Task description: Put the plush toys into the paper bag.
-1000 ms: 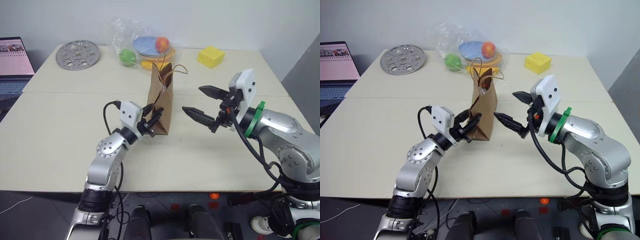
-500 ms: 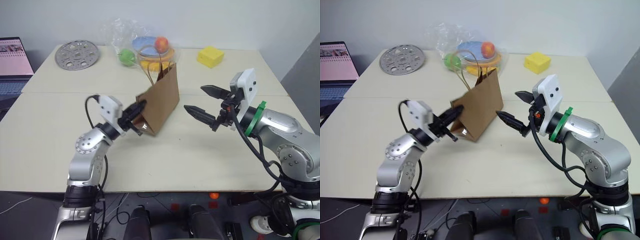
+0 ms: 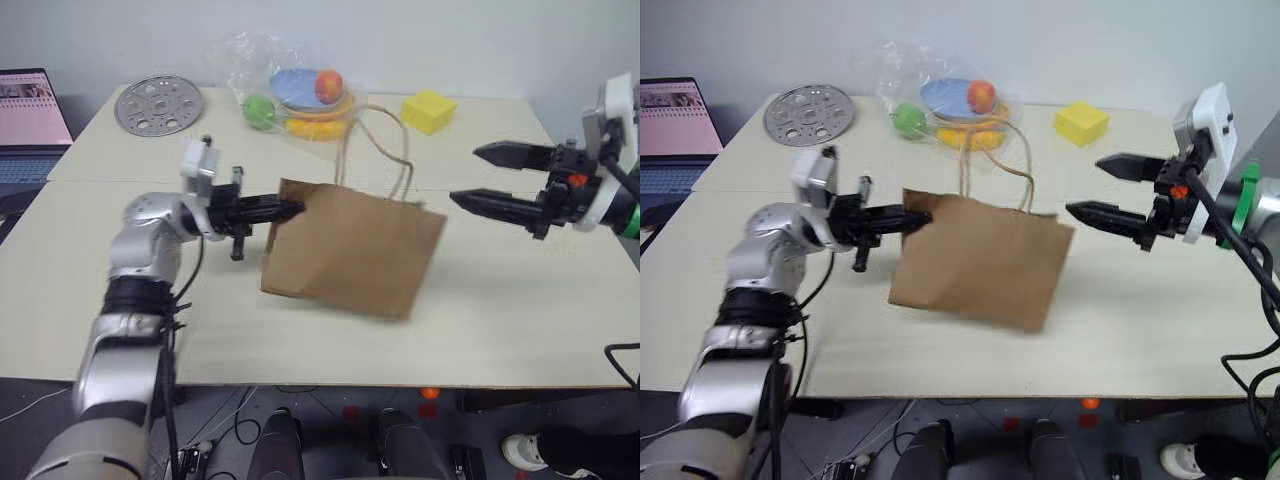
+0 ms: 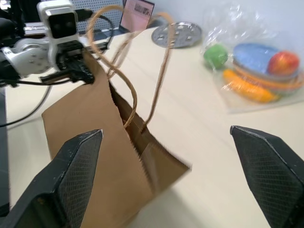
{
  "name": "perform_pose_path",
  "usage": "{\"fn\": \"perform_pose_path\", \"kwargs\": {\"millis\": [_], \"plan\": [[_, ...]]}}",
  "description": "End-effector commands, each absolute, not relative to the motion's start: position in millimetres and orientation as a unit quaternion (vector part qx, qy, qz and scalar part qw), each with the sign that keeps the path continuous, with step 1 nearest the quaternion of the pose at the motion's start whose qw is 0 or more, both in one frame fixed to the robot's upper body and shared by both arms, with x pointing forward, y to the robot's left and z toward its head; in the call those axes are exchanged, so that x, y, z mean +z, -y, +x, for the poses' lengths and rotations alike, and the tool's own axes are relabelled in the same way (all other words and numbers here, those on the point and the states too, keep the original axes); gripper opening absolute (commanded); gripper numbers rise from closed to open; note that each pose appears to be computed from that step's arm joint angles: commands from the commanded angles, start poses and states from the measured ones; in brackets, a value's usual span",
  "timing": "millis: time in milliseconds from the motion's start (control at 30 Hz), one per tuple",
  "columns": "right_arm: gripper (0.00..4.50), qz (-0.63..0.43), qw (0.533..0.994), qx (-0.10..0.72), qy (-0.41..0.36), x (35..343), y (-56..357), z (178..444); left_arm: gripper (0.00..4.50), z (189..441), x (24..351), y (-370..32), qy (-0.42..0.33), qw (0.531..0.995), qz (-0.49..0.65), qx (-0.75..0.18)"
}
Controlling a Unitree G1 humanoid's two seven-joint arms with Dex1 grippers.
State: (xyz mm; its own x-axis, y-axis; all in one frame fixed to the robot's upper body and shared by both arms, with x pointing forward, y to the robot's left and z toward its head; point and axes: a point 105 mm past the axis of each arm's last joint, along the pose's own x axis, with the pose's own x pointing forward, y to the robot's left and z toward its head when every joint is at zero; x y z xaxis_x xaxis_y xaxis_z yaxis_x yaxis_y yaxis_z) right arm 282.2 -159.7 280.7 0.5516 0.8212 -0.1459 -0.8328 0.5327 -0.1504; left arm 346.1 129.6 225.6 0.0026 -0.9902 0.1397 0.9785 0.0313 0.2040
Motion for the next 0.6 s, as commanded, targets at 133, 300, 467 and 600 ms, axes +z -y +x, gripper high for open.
{"fn": "perform_pose_path", "kwargs": {"millis": [133,300,467,600], "plan": [[4.5,-0.096,0.872,0.48,-0.031,282,152,259,0.02,357,203,-119,0.114,0.707,0.072,-0.695],[4.5,-0.099,0.877,0.469,-0.031,284,152,257,0.02,362,210,-121,0.134,0.711,0.077,-0.686],[4.5,-0.098,0.876,0.471,-0.035,280,151,256,0.02,362,205,-127,0.117,0.715,0.084,-0.684],[4.5,-0.096,0.88,0.464,-0.037,278,156,257,0.02,361,232,-133,0.154,0.714,0.072,-0.68]]}}
